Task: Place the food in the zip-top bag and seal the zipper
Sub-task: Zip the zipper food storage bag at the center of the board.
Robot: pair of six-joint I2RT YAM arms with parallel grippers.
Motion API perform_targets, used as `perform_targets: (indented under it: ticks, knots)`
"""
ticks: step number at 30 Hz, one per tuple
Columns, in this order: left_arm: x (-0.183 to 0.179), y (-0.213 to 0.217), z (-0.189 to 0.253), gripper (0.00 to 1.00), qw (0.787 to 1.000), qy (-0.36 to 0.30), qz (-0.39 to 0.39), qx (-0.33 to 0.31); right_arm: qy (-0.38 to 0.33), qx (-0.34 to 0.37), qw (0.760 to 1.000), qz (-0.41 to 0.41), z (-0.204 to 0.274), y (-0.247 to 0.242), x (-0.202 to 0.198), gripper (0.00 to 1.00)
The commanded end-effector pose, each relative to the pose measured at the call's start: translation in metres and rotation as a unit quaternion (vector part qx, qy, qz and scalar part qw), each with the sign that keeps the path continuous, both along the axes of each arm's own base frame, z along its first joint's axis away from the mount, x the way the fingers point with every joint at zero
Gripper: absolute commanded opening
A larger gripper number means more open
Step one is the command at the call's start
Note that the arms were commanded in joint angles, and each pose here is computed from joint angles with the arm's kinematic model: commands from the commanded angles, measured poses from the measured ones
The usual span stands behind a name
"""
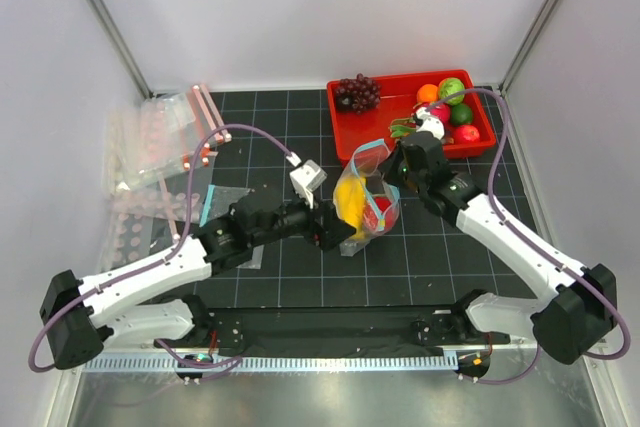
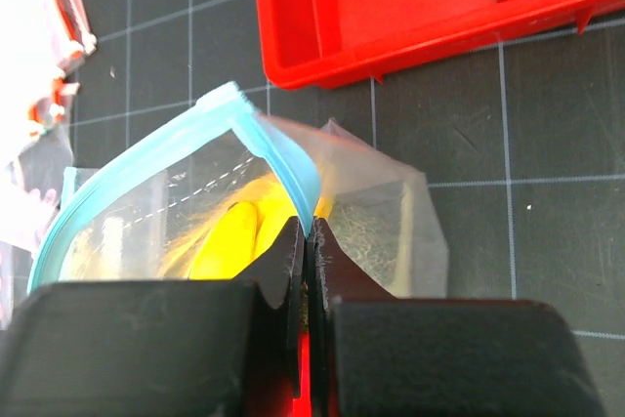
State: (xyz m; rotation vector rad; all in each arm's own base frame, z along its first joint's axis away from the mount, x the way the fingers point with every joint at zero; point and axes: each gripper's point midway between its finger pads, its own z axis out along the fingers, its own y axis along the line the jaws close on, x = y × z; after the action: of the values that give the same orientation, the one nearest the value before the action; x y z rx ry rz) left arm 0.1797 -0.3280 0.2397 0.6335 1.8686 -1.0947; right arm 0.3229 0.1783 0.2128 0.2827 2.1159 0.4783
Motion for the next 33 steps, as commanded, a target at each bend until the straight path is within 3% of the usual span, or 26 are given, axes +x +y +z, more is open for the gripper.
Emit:
perform_targets:
  ticks: [1, 6, 13, 23, 29, 31, 33]
  knots:
    - [0.011, -0.003, 0.024, 0.82, 0.991, -0.129, 0.042, 0.003, -0.003, 0.026, 1.0, 0.003, 0.013, 0.009, 0.007, 0.01]
    - [0.002, -0.007, 0.024, 0.76, 0.959, -0.258, 0.101, 0.057, -0.006, 0.035, 0.999, 0.007, 0.014, 0.011, 0.005, 0.01]
    - [-0.025, -0.039, 0.015, 0.75, 0.92, -0.355, 0.106, 0.124, -0.014, 0.051, 0.999, 0.01, 0.021, 0.012, 0.0, 0.01]
    - [-0.034, -0.073, 0.001, 0.77, 0.886, -0.405, 0.159, 0.159, -0.009, 0.056, 0.998, 0.017, 0.019, 0.015, -0.002, 0.01]
    - [-0.015, -0.087, 0.005, 0.82, 0.861, -0.413, 0.238, 0.179, -0.01, 0.059, 0.998, 0.02, 0.02, 0.016, -0.003, 0.01]
    - [-0.012, -0.091, 0.002, 0.81, 0.857, -0.413, 0.244, 0.189, -0.01, 0.06, 0.998, 0.02, 0.019, 0.016, -0.003, 0.01]
    - [-0.007, -0.096, -0.002, 0.73, 0.856, -0.41, 0.249, 0.193, -0.009, 0.06, 0.998, 0.02, 0.019, 0.016, -0.003, 0.01]
